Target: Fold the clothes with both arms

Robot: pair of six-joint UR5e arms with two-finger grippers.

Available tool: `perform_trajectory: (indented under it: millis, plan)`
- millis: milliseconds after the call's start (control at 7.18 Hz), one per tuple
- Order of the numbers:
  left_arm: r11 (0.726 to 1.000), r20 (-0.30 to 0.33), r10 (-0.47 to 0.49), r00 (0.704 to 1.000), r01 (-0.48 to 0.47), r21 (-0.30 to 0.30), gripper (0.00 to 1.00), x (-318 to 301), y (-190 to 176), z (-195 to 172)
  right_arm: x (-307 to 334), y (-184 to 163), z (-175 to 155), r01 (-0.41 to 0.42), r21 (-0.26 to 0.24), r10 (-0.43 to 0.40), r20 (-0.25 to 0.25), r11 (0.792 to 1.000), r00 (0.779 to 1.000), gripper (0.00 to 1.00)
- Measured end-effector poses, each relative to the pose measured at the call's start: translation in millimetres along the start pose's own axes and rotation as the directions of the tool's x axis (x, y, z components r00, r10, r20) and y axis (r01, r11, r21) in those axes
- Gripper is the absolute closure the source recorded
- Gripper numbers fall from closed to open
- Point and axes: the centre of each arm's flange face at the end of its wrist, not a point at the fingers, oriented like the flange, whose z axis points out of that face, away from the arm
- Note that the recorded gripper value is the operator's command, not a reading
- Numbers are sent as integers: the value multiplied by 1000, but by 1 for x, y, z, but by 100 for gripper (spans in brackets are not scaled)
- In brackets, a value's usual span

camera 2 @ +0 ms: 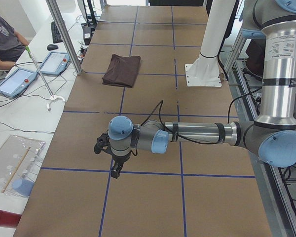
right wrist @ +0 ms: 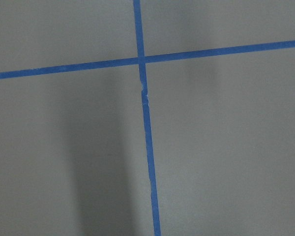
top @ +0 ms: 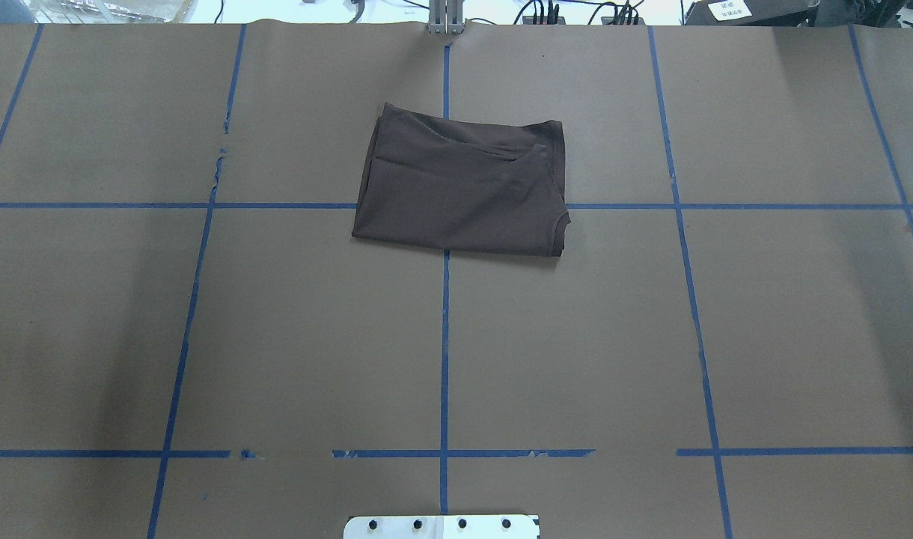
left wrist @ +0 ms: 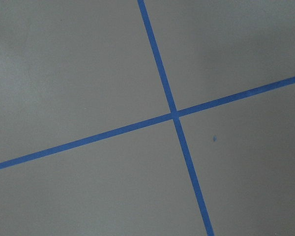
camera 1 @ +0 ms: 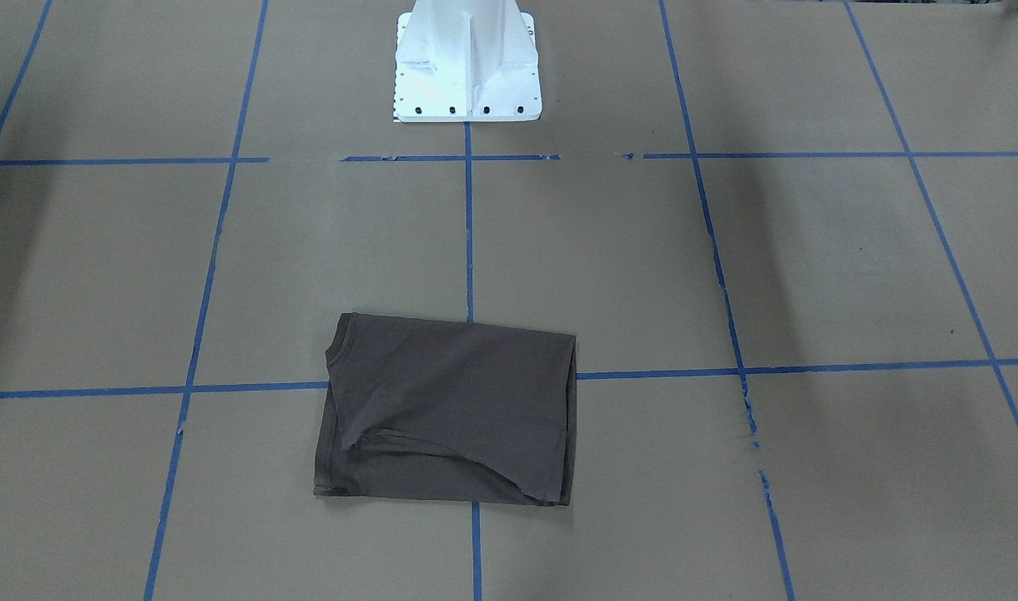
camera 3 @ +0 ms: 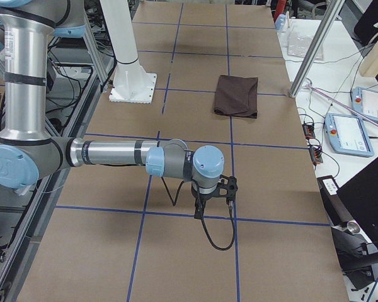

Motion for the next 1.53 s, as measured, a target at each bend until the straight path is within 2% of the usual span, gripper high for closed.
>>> perform_trajectory:
  millis: [1531]
  plan:
    - [1000,-3,-19,1000,19,-12,0,-4,4,6,-5,-5,-4,9,10,-9,1,1000,1000,0]
